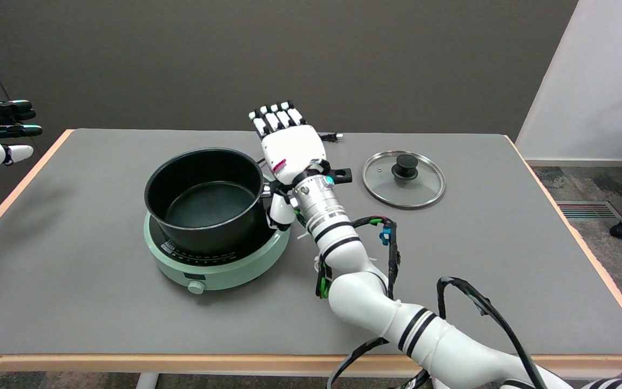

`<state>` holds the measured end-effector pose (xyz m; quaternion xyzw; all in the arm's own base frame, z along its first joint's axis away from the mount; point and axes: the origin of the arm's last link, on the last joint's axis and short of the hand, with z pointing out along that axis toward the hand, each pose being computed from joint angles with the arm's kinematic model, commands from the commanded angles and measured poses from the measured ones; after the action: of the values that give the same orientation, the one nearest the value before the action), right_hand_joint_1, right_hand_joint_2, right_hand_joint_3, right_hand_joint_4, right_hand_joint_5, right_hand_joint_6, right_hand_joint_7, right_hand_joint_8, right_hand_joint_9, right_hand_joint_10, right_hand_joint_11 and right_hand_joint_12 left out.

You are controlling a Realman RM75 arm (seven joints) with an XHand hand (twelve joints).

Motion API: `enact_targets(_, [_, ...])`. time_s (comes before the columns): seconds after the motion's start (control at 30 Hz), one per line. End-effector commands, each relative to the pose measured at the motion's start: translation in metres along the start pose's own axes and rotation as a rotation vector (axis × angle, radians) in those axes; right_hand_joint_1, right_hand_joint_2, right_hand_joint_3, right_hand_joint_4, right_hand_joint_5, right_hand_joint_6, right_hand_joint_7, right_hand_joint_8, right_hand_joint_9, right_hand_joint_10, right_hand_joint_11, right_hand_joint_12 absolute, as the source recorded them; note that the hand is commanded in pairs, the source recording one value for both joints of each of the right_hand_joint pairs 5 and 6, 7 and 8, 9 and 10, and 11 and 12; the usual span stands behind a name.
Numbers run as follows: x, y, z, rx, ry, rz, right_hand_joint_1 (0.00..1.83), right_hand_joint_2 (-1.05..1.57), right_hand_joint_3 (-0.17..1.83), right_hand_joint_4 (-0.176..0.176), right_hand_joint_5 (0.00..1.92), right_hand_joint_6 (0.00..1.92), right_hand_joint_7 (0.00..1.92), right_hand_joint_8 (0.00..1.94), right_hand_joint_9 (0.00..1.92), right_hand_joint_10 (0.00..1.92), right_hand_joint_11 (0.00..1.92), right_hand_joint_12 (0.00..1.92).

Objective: Place the soup pot onto the induction stove.

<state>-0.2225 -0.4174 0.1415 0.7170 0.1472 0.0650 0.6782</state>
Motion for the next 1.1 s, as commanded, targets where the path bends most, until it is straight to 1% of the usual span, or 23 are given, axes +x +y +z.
enact_targets(0.03, [-0.008,0.006,-0.018,-0.026,-0.029,0.035,1.12,-0.71,1.83,-0.017,0.13,0.13,0.13,0.13,0.13,0.13,0.13,0.13])
enact_targets(0.13, [0.0,0.01,-0.019,-0.026,-0.006,0.034,1.12,-0.72,1.83,-0.015,0.11,0.11,0.11,0.11,0.11,0.11,0.11,0.11])
enact_targets(0.23, [0.009,0.014,-0.022,-0.027,0.019,0.034,1.13,-0.74,1.83,-0.024,0.09,0.09,0.09,0.09,0.09,0.09,0.09,0.09])
enact_targets(0.37, [0.024,0.017,-0.027,-0.029,0.061,0.026,1.15,-0.8,1.83,-0.025,0.08,0.08,0.08,0.08,0.08,0.08,0.08,0.08])
enact_targets(0.6, [0.04,0.019,-0.048,-0.051,0.102,0.048,1.15,-0.8,1.83,-0.026,0.08,0.08,0.08,0.08,0.08,0.08,0.08,0.08])
enact_targets(0.77, [0.058,0.035,-0.077,-0.147,0.184,0.069,1.15,-0.79,1.83,-0.028,0.07,0.07,0.07,0.07,0.07,0.07,0.07,0.07])
enact_targets(0.9, [0.069,0.048,-0.099,-0.199,0.239,0.071,1.15,-0.79,1.83,-0.028,0.07,0.07,0.07,0.07,0.07,0.07,0.07,0.07])
enact_targets(1.0, [0.077,0.062,-0.114,-0.241,0.288,0.065,1.15,-0.79,1.83,-0.028,0.07,0.07,0.07,0.07,0.07,0.07,0.07,0.07])
enact_targets(1.1, [0.086,0.081,-0.131,-0.3,0.363,0.04,1.15,-0.79,1.83,-0.027,0.07,0.07,0.07,0.07,0.07,0.07,0.07,0.07])
